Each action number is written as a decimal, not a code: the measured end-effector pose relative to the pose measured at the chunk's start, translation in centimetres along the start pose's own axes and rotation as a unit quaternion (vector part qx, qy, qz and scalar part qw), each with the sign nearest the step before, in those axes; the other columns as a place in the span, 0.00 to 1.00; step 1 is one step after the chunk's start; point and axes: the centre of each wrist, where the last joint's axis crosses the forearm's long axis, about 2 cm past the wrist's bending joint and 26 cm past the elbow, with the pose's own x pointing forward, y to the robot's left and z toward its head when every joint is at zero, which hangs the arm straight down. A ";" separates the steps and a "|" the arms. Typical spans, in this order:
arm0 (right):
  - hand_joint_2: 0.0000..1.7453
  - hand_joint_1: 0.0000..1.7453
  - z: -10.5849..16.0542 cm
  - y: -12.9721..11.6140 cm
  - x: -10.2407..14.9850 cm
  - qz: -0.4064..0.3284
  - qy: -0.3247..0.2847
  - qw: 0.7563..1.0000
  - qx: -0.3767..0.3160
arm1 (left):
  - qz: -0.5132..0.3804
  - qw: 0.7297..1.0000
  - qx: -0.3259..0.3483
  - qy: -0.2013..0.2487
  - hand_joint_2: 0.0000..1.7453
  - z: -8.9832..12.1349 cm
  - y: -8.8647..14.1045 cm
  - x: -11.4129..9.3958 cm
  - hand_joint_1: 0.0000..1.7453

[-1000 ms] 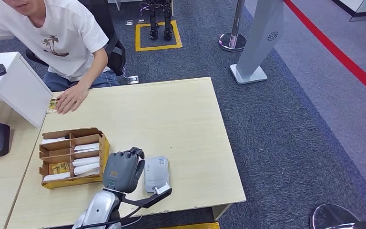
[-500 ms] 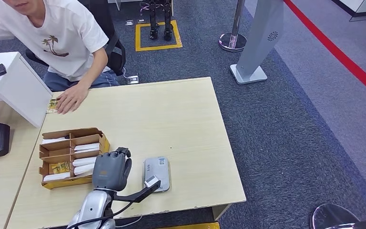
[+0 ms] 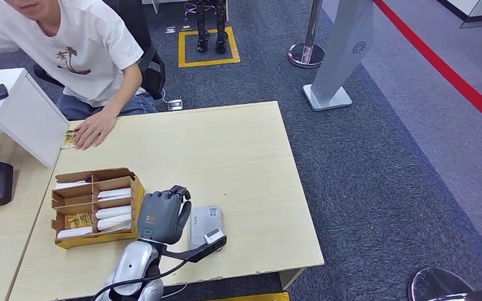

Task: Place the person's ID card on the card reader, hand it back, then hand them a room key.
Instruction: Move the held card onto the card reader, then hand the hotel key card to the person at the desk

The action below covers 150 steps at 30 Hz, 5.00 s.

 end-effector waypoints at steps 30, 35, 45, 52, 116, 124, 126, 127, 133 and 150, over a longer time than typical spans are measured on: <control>1.00 0.00 0.0 0.0 0.0 -0.002 0.000 1.000 0.000 | 0.021 0.999 -0.029 -0.014 1.00 1.0 -1.5 2.7 1.00; 1.00 0.00 0.0 0.1 0.1 -0.001 -0.002 1.000 0.002 | 0.027 0.998 -0.053 -0.009 1.00 1.7 -3.0 3.3 1.00; 1.00 0.00 0.0 0.2 0.2 -0.001 -0.003 1.000 0.003 | 0.029 0.997 -0.068 -0.010 1.00 2.1 -4.0 3.8 1.00; 1.00 0.00 0.0 0.2 0.2 -0.008 0.000 1.000 0.003 | 0.012 0.997 -0.081 0.009 1.00 3.1 -4.7 4.0 1.00; 1.00 0.00 0.0 0.5 -0.9 -0.013 0.051 0.998 0.021 | -0.226 0.947 0.068 0.219 1.00 -0.5 6.8 -19.6 1.00; 1.00 0.00 0.0 0.4 -0.9 -0.016 0.053 0.998 0.020 | -0.230 0.946 0.062 0.221 1.00 -0.8 6.8 -20.1 1.00; 1.00 0.00 0.0 0.4 -0.9 -0.017 0.053 0.998 0.020 | -0.230 0.946 0.062 0.221 1.00 -0.8 6.8 -20.1 1.00; 1.00 0.00 0.0 0.4 -0.9 -0.017 0.053 0.998 0.020 | -0.230 0.946 0.062 0.221 1.00 -0.8 6.8 -20.1 1.00; 1.00 0.00 0.0 0.4 -0.9 -0.021 0.054 0.998 0.020 | -0.230 0.945 0.063 0.222 0.50 -0.8 6.8 -20.1 0.00; 1.00 0.00 0.0 0.4 -1.0 -0.023 0.055 0.998 0.021 | -0.235 0.941 0.069 0.233 0.00 -1.0 7.2 -20.5 0.00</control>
